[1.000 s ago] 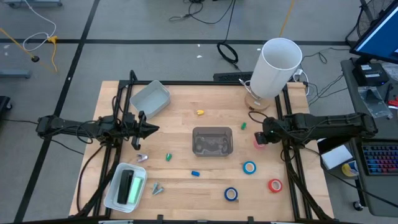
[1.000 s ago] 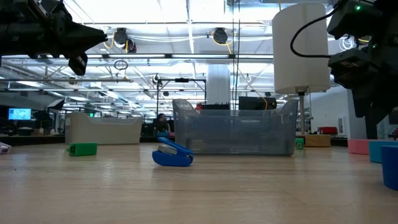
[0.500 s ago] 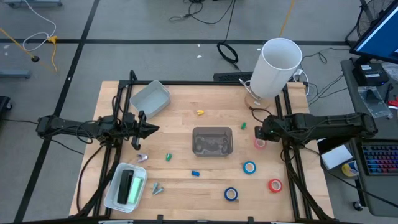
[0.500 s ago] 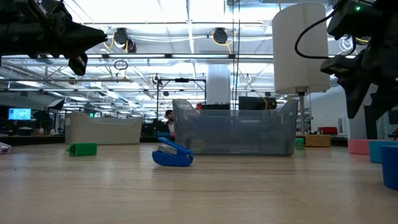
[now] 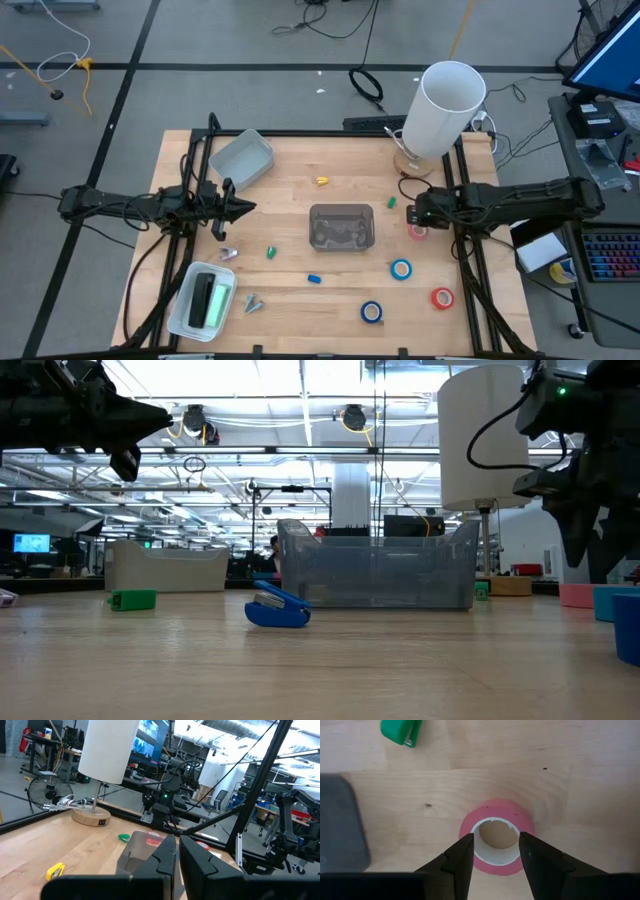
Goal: Pick and place Stapler, Stapler remover, tape
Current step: Put the pink tape into the grey bin
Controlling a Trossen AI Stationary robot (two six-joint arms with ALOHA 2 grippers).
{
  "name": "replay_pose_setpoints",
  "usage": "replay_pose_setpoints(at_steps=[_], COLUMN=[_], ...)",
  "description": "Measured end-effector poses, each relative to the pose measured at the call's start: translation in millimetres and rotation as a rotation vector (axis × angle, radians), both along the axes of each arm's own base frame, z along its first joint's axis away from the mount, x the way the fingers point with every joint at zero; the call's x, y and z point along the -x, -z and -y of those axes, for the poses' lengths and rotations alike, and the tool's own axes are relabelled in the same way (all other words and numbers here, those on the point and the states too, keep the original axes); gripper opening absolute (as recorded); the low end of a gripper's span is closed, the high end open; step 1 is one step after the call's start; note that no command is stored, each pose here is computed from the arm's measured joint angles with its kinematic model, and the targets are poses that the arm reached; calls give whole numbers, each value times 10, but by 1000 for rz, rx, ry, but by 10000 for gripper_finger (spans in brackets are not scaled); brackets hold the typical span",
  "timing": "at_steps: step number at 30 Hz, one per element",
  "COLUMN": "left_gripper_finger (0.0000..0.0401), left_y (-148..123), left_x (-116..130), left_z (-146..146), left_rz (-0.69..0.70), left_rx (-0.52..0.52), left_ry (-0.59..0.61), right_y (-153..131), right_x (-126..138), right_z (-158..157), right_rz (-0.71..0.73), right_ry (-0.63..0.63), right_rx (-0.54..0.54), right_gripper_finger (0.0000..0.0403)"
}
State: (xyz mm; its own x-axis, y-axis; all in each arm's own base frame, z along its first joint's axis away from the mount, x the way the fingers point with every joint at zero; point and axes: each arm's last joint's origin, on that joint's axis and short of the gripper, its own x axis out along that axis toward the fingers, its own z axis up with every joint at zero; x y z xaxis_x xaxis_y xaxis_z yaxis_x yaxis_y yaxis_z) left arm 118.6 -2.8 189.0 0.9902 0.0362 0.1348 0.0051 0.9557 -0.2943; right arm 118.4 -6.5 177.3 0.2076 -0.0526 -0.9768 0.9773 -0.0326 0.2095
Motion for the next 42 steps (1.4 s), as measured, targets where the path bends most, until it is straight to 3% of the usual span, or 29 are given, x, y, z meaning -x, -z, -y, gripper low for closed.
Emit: replay_pose_setpoints(at_steps=[21,27,42], left_gripper_finger=[24,24,24], left_y=[-9,-12,-9], left_x=[2,2,1], left_z=[-1,-1,0], left_rz=[10,13,10], left_rx=[11,27,31], left_ry=[1,3,4], right_y=[-9,-129,-248], right_x=[2,24,23], right_z=[-31,-69,-113], right_rz=[15,57,28], right_ry=[-72,-28,10], right_rx=[-90,-177,-117], right_gripper_finger=[153,153,153])
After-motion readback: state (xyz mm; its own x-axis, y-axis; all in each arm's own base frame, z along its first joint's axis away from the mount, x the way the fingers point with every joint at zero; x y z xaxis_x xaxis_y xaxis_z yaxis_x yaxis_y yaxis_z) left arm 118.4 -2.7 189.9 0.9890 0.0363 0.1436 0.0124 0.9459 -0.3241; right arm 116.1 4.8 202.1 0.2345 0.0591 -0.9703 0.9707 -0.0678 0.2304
